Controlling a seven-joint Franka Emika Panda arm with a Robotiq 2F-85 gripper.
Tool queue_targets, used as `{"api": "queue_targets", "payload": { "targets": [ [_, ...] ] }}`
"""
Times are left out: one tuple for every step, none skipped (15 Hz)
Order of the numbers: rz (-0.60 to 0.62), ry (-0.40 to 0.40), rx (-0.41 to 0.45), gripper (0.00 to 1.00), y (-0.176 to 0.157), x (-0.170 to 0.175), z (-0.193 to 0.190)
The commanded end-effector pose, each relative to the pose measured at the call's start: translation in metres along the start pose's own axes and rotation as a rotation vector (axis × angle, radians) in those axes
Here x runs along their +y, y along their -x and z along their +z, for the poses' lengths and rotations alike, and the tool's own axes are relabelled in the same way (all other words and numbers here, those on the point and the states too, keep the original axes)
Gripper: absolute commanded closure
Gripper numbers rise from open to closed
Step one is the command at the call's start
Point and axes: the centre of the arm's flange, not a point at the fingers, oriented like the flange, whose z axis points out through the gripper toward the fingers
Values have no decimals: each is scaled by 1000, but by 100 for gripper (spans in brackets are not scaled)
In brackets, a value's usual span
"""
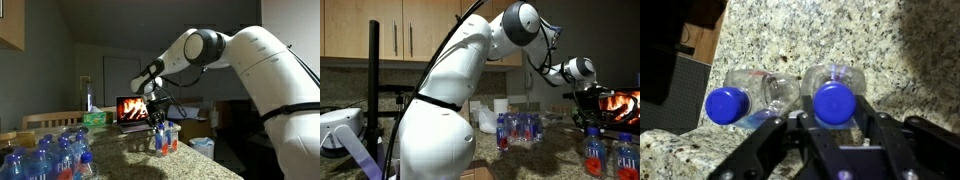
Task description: Move three bottles to the right
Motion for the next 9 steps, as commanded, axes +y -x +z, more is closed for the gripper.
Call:
{"api": "queue_targets", "payload": {
  "targets": [
    [13,-34,3,26,-1,5,0],
    [14,-35,2,20,-1,6,0],
    [16,-35,1,13,-1,6,0],
    [16,-34,1,7,-1,6,0],
    [18,-34,2,1,0,7,0],
    [18,-34,2,1,0,7,-1],
    [17,-33,4,0,0,7,-2],
    [14,-32,6,0,0,6,-3],
    [9,-29,13,0,1,5,-6]
  ]
}}
